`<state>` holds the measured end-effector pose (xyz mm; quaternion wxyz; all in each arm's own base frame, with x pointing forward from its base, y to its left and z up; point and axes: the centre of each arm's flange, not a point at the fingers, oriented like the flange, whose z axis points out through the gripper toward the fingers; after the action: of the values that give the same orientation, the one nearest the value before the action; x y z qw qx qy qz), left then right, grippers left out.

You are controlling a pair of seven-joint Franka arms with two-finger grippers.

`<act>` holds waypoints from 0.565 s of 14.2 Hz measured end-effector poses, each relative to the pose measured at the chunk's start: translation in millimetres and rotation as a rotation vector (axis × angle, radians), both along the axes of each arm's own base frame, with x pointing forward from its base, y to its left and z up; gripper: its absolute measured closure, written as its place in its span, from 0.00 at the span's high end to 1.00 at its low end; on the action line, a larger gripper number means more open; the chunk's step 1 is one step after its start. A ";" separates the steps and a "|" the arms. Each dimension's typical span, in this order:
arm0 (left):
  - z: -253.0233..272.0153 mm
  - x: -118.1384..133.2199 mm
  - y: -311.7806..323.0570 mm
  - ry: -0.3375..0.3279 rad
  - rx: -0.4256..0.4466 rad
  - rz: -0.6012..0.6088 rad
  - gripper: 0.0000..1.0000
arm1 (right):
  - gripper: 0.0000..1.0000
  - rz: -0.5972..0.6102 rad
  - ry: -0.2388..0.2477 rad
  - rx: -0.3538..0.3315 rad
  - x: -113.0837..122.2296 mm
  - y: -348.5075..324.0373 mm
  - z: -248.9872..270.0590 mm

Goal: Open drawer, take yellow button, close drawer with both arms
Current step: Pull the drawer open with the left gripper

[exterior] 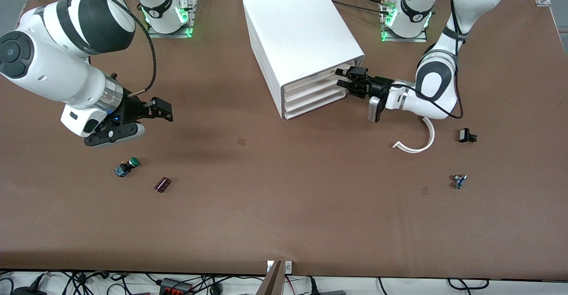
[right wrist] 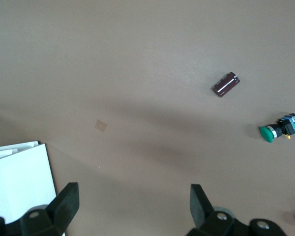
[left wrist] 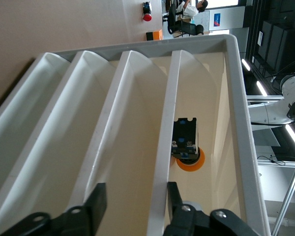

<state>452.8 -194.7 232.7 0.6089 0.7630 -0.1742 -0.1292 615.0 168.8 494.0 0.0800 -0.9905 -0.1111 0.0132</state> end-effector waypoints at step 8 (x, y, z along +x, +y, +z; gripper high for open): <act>6.8 -3.7 -3.3 0.016 -0.055 -0.019 0.15 | 1.00 0.010 -0.014 0.003 2.0 7.1 5.2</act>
<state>449.1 -198.1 239.6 0.6296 0.7434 -0.1800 -0.1362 617.0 175.9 499.2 0.0805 -0.9899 -0.1165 0.0067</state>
